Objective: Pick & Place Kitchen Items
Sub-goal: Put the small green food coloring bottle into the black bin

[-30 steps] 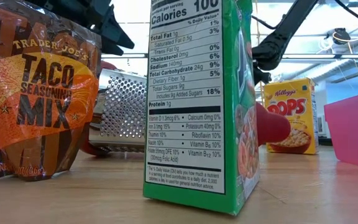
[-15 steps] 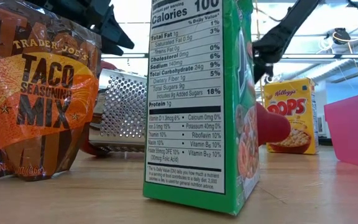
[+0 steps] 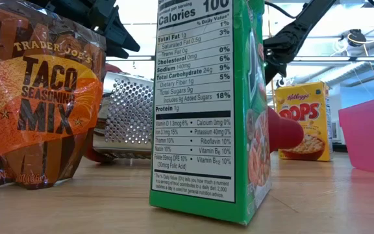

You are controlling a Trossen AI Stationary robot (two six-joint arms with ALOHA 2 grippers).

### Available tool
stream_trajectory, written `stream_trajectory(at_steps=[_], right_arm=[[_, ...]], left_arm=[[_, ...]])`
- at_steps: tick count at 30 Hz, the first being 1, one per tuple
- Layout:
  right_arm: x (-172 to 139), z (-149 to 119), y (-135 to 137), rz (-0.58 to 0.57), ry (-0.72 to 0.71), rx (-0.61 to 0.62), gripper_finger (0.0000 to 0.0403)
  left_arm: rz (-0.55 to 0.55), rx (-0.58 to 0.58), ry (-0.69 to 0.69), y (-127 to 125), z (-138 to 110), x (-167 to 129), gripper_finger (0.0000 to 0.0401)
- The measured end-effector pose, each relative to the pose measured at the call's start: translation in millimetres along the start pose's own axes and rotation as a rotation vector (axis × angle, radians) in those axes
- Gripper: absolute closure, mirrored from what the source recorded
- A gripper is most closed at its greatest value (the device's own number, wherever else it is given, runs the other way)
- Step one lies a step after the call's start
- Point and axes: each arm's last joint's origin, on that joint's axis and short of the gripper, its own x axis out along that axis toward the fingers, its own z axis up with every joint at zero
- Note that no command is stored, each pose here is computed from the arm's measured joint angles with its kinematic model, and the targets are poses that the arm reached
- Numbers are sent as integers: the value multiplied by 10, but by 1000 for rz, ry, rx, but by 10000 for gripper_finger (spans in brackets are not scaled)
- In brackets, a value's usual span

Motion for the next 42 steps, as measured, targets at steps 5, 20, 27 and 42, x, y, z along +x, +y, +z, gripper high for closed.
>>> stream_trajectory(at_steps=[5, 20, 27, 42], right_arm=[[73, -35, -3, -1, 4, 3, 233], [286, -129, -5, 26, -10, -1, 283], [286, -130, -6, 25, -9, -15, 364], [-327, 265, 278, 112, -202, -56, 364]], left_arm=[[0, 0, 0, 0, 0, 0, 169], [0, -7, 0, 0, -1, 0, 169], [0, -7, 0, 0, -2, 0, 169], [-69, -12, -27, -31, 68, 17, 169]])
